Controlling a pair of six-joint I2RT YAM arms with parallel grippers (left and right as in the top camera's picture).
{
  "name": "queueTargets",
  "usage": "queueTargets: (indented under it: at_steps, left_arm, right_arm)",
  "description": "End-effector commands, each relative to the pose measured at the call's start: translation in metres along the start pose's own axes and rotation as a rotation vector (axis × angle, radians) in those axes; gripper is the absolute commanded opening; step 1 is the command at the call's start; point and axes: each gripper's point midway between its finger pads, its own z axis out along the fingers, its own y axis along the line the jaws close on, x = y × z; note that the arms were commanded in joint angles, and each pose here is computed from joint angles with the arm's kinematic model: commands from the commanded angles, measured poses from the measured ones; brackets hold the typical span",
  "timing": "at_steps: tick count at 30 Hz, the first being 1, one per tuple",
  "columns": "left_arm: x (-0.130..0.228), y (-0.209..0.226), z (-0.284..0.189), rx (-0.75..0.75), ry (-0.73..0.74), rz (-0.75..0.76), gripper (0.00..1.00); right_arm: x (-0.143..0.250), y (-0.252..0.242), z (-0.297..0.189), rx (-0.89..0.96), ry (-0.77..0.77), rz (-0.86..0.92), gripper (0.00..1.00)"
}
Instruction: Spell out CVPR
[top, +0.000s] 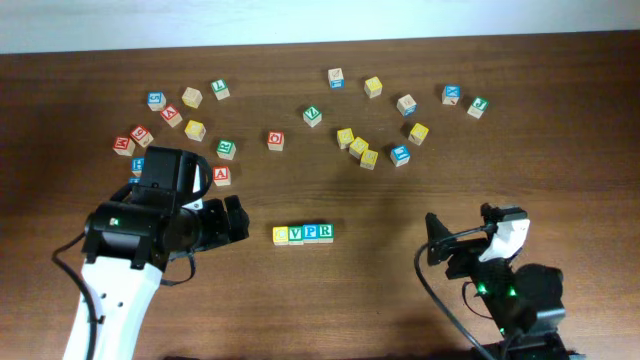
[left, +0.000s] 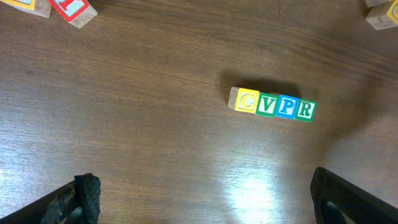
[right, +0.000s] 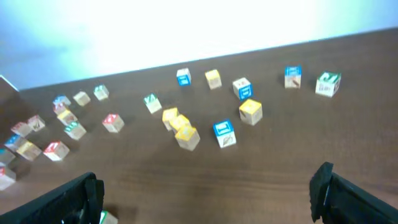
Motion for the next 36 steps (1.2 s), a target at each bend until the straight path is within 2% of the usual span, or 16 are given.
queueTargets:
  at_steps: [1, 14, 20, 29, 36]
  left_arm:
    - [-0.002, 0.001, -0.002, -0.009, -0.013, 0.000, 0.99]
    - [-0.002, 0.001, -0.002, -0.009, -0.013, 0.000, 0.99]
    - [-0.002, 0.001, -0.002, -0.009, -0.013, 0.000, 0.99]
    - [-0.002, 0.001, -0.002, -0.009, -0.013, 0.000, 0.99]
    - [-0.002, 0.001, -0.002, -0.009, -0.013, 0.000, 0.99]
  right_arm:
    - [-0.009, -0.006, -0.007, 0.032, -0.067, -0.020, 0.98]
    - [-0.040, -0.004, -0.025, 0.047, -0.225, -0.060, 0.98]
    - [-0.027, -0.005, -0.025, 0.031, -0.253, -0.060, 0.98]
    - [-0.040, -0.004, -0.028, 0.029, -0.347, -0.067, 0.99]
    - [-0.030, -0.010, -0.017, 0.024, -0.417, -0.069, 0.98]
